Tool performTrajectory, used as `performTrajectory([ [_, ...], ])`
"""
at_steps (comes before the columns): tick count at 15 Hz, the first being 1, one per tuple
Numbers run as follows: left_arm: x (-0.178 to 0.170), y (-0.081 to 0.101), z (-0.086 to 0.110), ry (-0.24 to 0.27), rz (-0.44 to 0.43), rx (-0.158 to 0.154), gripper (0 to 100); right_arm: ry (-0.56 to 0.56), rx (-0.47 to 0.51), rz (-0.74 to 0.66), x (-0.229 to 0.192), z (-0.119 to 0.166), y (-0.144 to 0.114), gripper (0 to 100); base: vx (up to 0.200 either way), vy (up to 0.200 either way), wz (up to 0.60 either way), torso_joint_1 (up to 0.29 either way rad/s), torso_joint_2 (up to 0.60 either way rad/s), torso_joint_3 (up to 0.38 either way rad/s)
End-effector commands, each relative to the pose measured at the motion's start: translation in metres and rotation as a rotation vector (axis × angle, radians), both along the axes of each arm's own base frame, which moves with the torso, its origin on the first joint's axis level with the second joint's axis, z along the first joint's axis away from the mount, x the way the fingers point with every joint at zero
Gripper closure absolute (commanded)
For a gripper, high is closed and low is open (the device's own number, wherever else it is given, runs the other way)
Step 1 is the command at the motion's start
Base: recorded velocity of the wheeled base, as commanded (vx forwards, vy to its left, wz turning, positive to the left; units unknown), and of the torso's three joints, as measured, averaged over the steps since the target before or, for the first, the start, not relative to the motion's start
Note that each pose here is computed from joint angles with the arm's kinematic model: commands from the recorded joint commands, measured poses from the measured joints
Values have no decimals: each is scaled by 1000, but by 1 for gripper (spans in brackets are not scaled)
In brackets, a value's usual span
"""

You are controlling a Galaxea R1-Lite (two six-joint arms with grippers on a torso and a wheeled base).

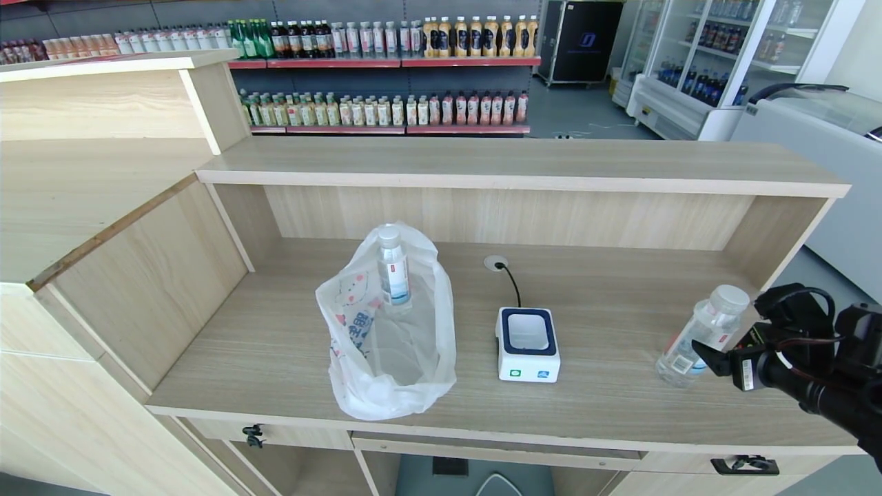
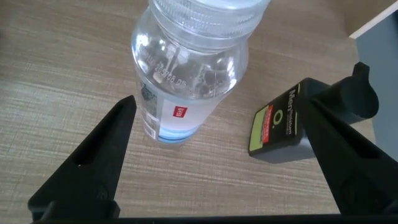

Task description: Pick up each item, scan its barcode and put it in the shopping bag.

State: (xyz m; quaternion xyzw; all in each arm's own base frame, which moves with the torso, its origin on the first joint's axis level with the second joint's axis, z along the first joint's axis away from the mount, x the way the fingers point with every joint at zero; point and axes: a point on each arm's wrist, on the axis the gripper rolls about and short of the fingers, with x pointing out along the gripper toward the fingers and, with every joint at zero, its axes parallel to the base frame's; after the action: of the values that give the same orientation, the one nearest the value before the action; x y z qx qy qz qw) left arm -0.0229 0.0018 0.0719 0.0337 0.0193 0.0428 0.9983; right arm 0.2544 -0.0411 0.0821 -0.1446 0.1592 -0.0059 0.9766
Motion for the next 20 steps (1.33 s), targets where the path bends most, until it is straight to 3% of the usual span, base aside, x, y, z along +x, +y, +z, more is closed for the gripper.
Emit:
performTrajectory([
  [1, 0, 0, 0, 0, 1, 0, 0, 19, 8, 18, 5, -9, 0, 0, 0, 0, 0, 0, 0, 0],
  [20, 0, 0, 0, 0, 1, 0, 0, -32, 10, 191, 45, -30, 10, 0, 0, 0, 0, 0, 0, 0],
])
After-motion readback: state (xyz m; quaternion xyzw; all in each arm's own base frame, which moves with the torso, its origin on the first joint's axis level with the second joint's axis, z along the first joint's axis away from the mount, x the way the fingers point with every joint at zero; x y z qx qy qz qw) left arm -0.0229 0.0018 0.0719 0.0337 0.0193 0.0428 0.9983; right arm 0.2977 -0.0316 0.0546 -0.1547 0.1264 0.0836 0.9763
